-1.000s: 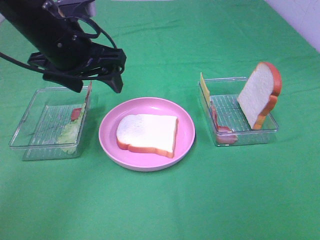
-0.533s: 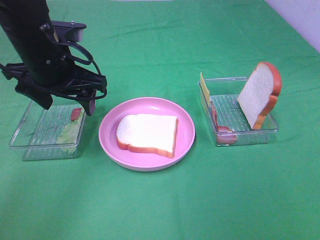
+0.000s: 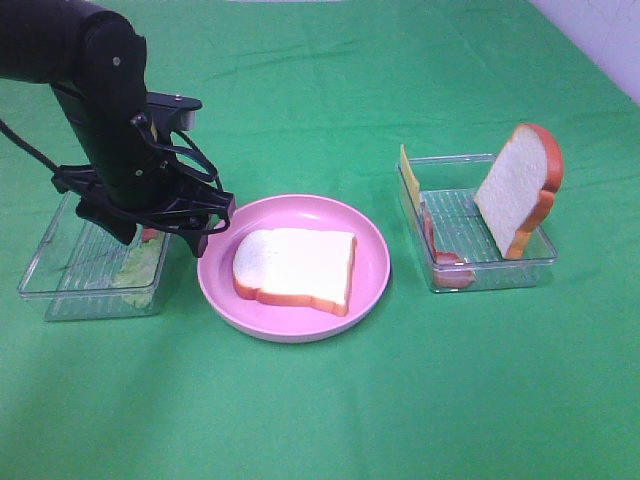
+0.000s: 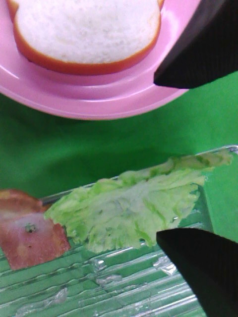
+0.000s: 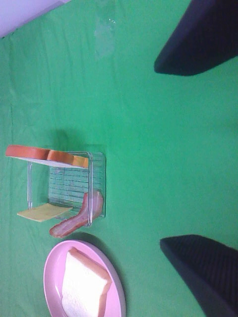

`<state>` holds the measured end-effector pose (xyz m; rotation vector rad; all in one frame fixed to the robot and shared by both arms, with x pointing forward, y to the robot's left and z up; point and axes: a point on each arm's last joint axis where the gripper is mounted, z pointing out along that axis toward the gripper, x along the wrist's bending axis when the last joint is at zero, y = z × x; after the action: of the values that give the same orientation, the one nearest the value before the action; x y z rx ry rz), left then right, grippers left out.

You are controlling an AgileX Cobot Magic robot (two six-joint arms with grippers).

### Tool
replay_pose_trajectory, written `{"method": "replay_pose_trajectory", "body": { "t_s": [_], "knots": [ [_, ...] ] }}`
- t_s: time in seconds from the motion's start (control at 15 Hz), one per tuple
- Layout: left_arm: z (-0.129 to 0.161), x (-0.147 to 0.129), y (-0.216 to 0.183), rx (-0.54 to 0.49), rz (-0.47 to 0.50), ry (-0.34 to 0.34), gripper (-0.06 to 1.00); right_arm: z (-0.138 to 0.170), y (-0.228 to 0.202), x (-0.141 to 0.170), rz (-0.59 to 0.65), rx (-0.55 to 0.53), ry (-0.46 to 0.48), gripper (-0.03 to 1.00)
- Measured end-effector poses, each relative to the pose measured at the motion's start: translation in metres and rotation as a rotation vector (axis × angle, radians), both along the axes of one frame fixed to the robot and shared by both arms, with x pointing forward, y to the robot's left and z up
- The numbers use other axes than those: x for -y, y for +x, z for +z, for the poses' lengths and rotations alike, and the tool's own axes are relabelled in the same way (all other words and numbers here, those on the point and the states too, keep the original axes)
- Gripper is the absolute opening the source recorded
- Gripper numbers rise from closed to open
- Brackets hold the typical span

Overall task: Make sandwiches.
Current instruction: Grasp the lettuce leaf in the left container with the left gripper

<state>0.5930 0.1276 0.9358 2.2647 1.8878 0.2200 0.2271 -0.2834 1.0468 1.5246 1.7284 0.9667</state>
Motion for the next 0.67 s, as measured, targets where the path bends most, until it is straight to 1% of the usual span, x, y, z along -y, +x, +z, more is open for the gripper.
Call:
{"method": "replay_pose_trajectory", "body": {
  "t_s": [0.27, 0.33, 0.4, 0.47, 0.6, 0.67],
  "knots": [
    [-0.0091, 0.001, 0.0022, -0.004, -0.004, 0.005, 0.6, 0.0, 0.0, 0.0, 0.0, 0.0, 0.0, 0.82],
    [-0.011, 0.0009, 0.0026, -0.005, -0.006, 0.01, 0.55, 0.0, 0.0, 0.0, 0.0, 0.0, 0.0, 0.82],
    [-0.0113, 0.0006, 0.0033, 0.001, -0.011, 0.015, 0.41, 0.0, 0.0, 0.0, 0.0, 0.0, 0.0, 0.82],
    [-0.0112, 0.0006, 0.0034, 0.002, -0.012, 0.015, 0.37, 0.0, 0.0, 0.0, 0.0, 0.0, 0.0, 0.82],
    [-0.0112, 0.0002, 0.0037, 0.005, -0.016, 0.02, 0.21, 0.0, 0.0, 0.0, 0.0, 0.0, 0.0, 0.82],
    [-0.0112, 0.0001, 0.0037, 0.006, -0.017, 0.021, 0.15, 0.0, 0.0, 0.0, 0.0, 0.0, 0.0, 0.82]
  ]
}}
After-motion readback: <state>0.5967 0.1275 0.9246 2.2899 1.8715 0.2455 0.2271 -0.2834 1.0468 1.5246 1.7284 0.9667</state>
